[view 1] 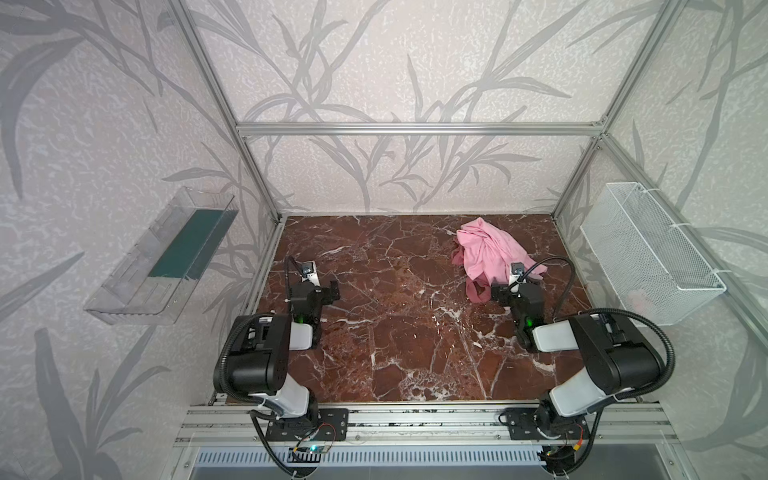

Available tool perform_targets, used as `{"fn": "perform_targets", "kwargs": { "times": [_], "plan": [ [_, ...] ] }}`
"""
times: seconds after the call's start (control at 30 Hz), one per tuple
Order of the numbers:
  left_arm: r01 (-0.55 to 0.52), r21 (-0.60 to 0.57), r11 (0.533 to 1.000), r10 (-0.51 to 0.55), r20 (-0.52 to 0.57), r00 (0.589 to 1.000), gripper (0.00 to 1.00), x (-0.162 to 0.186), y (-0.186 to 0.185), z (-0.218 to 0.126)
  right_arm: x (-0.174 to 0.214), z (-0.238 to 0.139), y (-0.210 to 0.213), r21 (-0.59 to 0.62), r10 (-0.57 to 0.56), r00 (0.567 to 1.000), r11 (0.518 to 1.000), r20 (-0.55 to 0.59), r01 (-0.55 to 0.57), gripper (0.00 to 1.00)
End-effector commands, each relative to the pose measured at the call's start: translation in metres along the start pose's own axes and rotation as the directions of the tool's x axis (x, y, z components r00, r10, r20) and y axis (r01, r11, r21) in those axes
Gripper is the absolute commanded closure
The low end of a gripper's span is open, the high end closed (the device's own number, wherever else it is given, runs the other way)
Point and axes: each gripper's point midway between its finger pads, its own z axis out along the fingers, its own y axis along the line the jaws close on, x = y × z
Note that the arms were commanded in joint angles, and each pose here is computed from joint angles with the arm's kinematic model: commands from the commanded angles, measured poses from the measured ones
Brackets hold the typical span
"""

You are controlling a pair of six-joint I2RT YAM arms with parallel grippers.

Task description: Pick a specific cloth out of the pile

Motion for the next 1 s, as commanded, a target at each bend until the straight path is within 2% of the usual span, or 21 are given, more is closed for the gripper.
{"fn": "perform_targets", "kwargs": {
  "times": [0.0, 0.97],
  "plan": [
    [-0.011, 0.003, 1.0, 0.011, 0.028, 1.0, 0.01, -0.0112, -0.0003, 0.0015, -0.0079, 0.0018, -0.0024, 0.012, 0.014, 1.0, 1.0, 0.026, -0.014, 0.01],
    [0.001, 0.013, 1.0, -0.001, 0.026, 1.0, 0.01, -0.0112, -0.0003, 0.0018, -0.0074, 0.0025, -0.0023, 0.001, 0.021, 1.0, 1.0, 0.019, -0.021, 0.01]
  ]
}}
